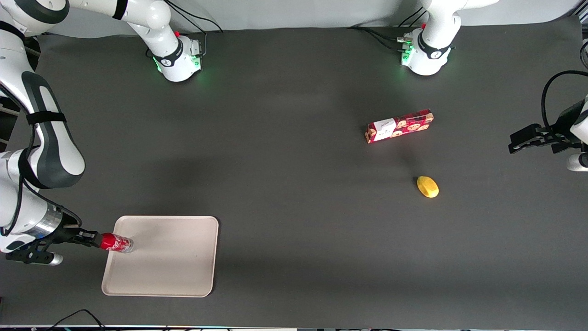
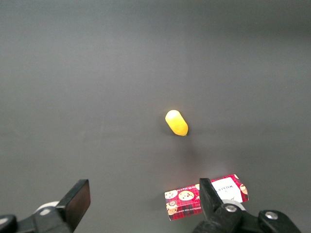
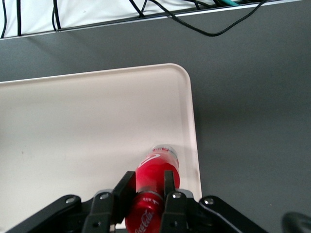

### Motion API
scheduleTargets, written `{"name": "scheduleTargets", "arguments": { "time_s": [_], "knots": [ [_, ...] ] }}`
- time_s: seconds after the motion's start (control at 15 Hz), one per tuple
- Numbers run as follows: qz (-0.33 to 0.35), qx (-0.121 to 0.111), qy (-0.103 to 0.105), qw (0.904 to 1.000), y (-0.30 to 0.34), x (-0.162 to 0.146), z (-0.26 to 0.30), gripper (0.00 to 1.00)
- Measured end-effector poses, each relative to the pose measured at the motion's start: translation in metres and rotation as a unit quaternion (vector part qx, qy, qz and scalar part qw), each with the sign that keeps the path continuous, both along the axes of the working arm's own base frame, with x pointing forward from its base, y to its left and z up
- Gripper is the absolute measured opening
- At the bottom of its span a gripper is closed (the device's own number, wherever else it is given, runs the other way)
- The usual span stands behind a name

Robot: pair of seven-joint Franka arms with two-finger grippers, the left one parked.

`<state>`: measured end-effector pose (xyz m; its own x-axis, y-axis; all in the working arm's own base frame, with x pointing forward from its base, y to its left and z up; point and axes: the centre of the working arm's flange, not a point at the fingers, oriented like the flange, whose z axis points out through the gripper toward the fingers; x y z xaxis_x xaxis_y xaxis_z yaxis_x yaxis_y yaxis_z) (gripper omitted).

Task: Place coke bottle on tray
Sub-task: 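Lower the bottle upright onto the tray and open the right gripper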

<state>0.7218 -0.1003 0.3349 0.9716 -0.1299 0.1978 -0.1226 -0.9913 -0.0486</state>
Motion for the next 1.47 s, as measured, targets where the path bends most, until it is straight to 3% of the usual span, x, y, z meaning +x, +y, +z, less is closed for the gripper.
{"name": "scheduleTargets", "arguments": {
  "time_s": [0.2, 0.4, 0.87, 1.27, 1.47],
  "knots": [
    [0.000, 0.002, 0.002, 1.0000, 0.000, 0.000, -0.004, 0.31],
    [0.000, 0.002, 0.000, 1.0000, -0.001, 0.001, -0.004, 0.39],
    [0.000, 0.002, -0.001, 1.0000, -0.001, 0.003, -0.004, 1.00],
    [-0.006, -0.005, -0.010, 0.9999, -0.008, 0.007, 0.012, 1.00],
    [-0.013, -0.025, 0.013, 0.9995, -0.016, -0.001, 0.043, 1.00]
  ]
}}
